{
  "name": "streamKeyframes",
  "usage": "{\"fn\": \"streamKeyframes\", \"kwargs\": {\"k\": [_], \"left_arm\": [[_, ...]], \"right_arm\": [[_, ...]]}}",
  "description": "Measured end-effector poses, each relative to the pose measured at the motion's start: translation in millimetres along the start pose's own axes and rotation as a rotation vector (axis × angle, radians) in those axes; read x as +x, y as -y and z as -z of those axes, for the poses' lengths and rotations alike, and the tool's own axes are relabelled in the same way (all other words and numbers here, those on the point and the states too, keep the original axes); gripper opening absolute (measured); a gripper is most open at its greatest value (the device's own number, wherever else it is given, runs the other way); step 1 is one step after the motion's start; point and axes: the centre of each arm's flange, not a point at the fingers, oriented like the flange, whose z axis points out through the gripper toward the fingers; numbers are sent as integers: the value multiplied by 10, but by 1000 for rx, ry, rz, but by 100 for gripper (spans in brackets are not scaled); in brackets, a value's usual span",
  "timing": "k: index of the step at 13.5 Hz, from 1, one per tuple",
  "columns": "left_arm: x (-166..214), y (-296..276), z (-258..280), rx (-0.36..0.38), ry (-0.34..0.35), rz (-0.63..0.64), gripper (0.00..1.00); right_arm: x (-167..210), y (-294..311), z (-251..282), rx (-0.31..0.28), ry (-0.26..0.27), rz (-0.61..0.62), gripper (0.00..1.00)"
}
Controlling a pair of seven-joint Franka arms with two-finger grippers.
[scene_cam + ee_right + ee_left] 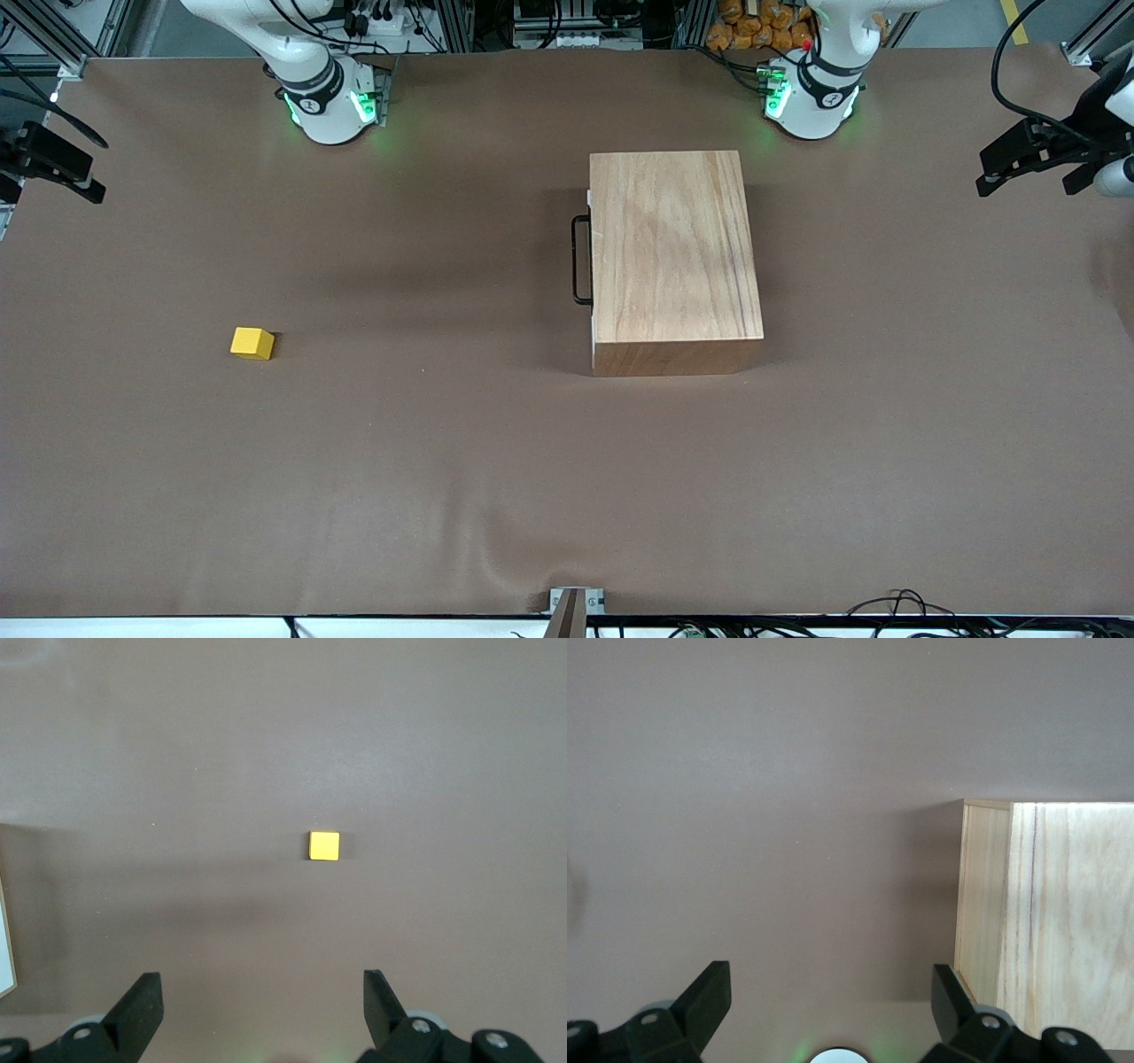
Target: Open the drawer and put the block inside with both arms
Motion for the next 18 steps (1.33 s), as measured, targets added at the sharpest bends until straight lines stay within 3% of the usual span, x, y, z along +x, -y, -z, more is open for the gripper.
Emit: {"fn": "streamKeyframes", "kwargs": {"k": [18], "left_arm": [[91, 74, -87, -1, 23, 14, 100]], "right_arm": [[7, -2, -14, 0, 4, -1, 100]]}}
